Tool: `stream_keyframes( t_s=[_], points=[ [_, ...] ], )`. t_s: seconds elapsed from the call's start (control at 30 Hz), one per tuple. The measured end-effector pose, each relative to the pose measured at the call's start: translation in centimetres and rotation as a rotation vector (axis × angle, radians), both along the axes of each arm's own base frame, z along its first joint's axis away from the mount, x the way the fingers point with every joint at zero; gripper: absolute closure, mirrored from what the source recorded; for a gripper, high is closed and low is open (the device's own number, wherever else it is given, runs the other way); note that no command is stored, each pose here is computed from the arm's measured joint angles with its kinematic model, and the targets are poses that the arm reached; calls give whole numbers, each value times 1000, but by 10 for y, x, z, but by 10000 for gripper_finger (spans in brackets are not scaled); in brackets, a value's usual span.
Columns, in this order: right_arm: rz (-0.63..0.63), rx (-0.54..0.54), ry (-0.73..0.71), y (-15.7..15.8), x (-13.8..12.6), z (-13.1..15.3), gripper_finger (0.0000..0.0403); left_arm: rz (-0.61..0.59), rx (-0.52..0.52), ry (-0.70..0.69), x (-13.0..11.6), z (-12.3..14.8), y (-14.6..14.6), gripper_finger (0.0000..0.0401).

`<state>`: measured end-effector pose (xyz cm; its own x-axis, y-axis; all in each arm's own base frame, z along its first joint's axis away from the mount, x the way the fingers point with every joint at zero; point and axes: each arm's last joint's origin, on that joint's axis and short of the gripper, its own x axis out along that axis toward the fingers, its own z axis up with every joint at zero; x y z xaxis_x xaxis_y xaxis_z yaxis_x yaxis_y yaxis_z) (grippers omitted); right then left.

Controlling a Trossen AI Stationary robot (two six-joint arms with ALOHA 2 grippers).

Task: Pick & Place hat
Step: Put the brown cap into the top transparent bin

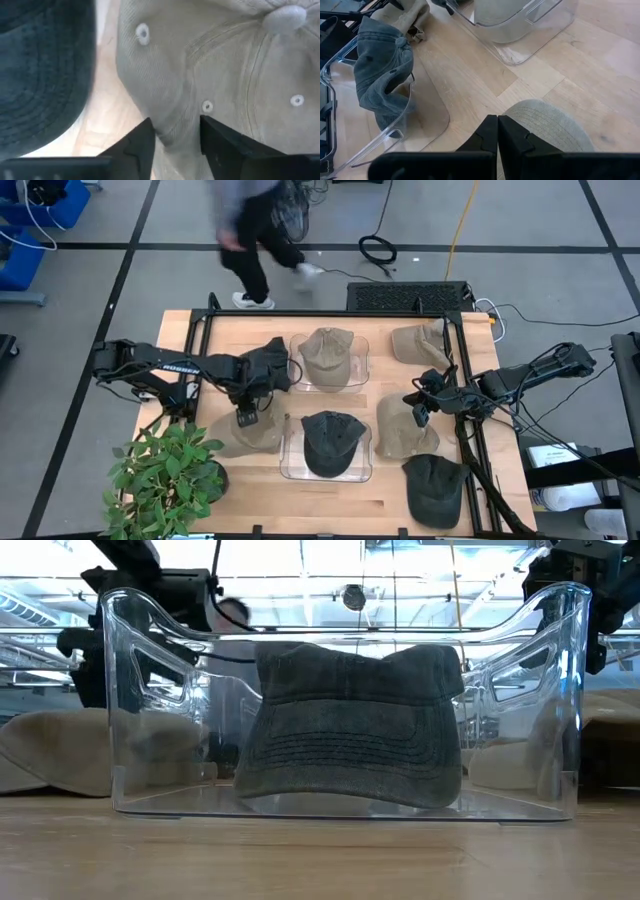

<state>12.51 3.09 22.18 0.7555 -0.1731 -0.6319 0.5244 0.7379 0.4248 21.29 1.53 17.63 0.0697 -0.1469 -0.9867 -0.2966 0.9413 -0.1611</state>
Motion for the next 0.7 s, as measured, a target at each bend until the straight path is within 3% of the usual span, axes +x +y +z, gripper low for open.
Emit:
stream_keyframes(
  t_s=[0.2,0.5,0.7],
  points=[
    [11,-13,3,0,0,0,402,-38,-52,-50,5,1,-8,382],
    [32,-38,9,0,0,0,402,37,-61,-11,-6,12,-15,395],
    [38,-45,10,0,0,0,402,140,-29,-43,-22,50,-14,396]
  ],
)
